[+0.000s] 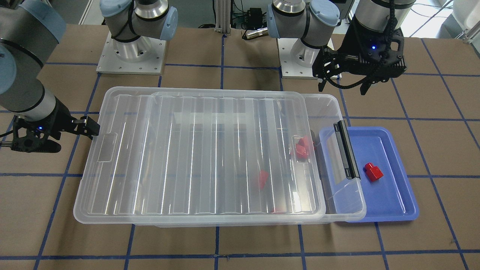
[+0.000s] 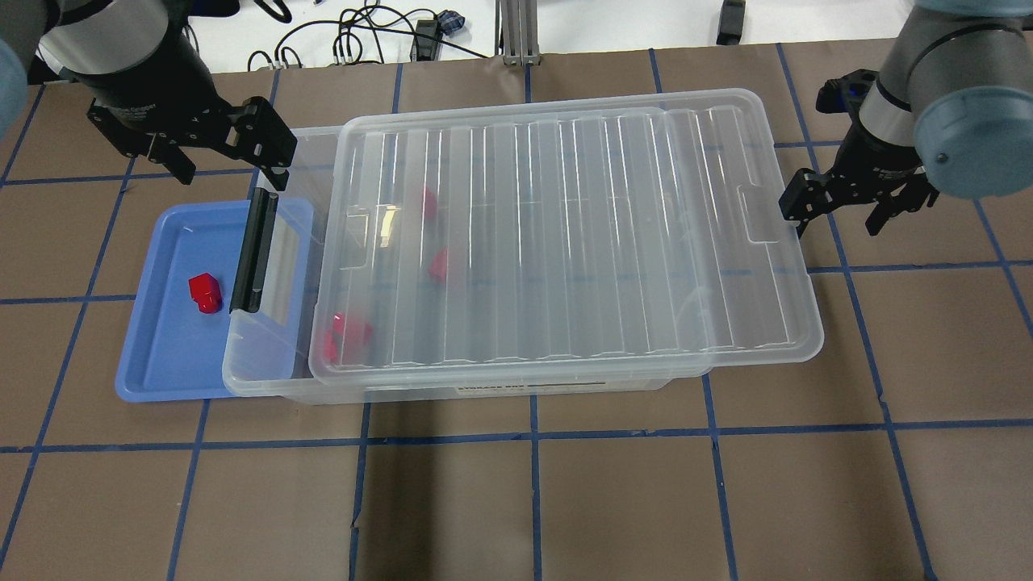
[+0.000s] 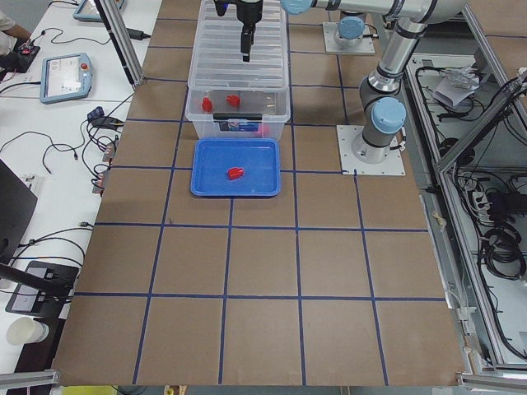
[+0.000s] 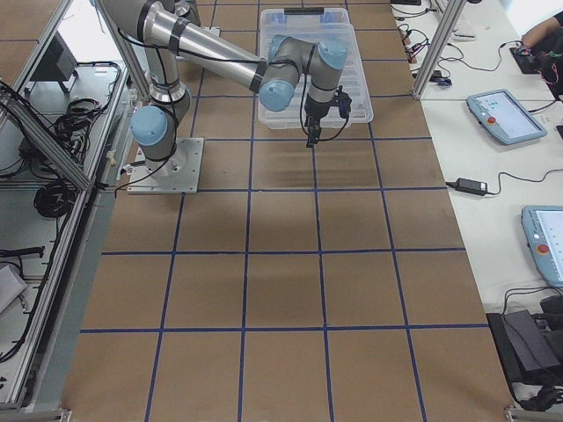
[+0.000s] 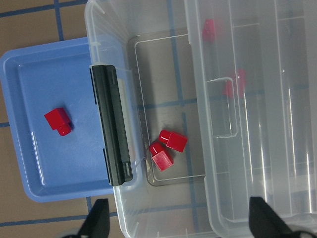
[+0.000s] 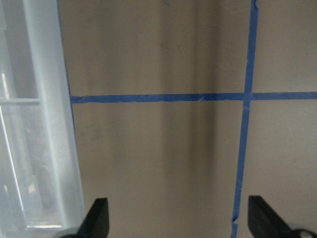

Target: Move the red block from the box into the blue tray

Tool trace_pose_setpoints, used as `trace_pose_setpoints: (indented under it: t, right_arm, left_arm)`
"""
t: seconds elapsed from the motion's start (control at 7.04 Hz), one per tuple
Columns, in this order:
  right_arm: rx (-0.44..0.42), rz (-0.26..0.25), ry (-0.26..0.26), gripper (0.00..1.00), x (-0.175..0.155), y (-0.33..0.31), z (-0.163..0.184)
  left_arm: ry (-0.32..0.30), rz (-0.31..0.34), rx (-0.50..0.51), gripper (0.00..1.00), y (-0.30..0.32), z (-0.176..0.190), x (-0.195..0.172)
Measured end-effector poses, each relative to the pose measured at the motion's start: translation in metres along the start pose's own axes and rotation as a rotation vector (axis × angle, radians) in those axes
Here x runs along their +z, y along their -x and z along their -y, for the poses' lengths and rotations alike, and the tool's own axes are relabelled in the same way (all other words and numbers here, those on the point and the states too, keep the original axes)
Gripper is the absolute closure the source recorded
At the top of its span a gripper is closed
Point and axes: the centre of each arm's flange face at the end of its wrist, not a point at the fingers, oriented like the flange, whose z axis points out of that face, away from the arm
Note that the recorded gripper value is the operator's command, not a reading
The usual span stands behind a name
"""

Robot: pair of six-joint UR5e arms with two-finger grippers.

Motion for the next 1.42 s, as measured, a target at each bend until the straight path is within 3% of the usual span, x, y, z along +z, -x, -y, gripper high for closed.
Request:
trace_pose_setpoints:
  t: [0.57, 1.42]
  right_arm:
    - [0.043, -0.010, -0.006, 0.00, -0.001, 0.050, -0.004]
    - [0.042, -0.001, -0.008, 0.00, -0.001, 0.057, -0.002]
  left_arm:
    - [0.000, 0.001, -0.001, 0.00, -0.001, -0.001, 0.001]
    - [-0.007, -0.006, -0.088, 0.00, -0.001, -0.002, -0.003]
